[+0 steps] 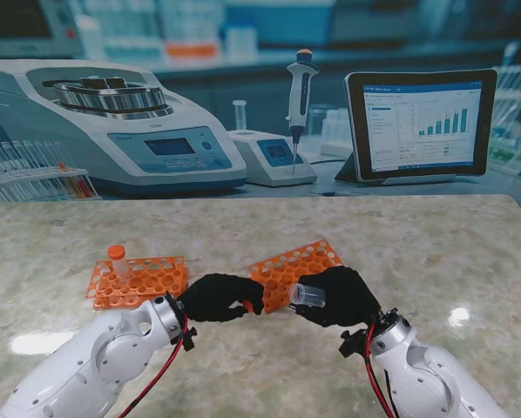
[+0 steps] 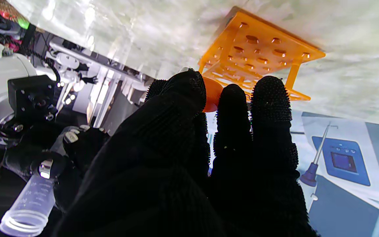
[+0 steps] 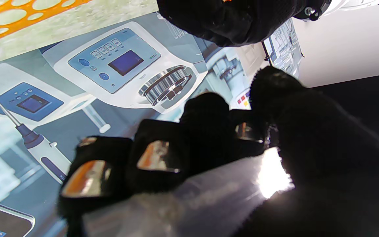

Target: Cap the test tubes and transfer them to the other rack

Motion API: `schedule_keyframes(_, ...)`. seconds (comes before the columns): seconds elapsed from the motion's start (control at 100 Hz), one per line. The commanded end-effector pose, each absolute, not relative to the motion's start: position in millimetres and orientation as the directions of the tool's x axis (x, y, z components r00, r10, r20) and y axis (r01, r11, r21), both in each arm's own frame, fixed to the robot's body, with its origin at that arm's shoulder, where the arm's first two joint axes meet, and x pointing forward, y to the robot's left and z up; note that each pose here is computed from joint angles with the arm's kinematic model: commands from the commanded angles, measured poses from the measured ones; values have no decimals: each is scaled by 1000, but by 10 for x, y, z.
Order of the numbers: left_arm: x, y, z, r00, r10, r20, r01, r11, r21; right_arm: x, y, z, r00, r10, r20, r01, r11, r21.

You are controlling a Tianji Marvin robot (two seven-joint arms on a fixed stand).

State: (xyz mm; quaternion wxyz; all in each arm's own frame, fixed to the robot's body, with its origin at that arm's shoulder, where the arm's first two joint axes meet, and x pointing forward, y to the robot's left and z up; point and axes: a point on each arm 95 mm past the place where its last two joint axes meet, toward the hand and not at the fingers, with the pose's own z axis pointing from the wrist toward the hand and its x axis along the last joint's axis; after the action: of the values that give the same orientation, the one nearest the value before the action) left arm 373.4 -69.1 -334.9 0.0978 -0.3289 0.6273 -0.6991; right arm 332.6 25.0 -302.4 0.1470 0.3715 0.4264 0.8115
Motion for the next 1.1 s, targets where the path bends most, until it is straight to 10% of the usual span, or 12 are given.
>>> schedule_keyframes(0.0,3750,-715,-3304,-765,-541,349,-272,-219,-937,3309,264,-3052,-676,555,486,88,-594,800)
schedule_keyframes(1.09,3849,-911,-2985,-716,-397,574,-302,-565,-768,3332,300,-3073,-678,546,492,117,-581,806)
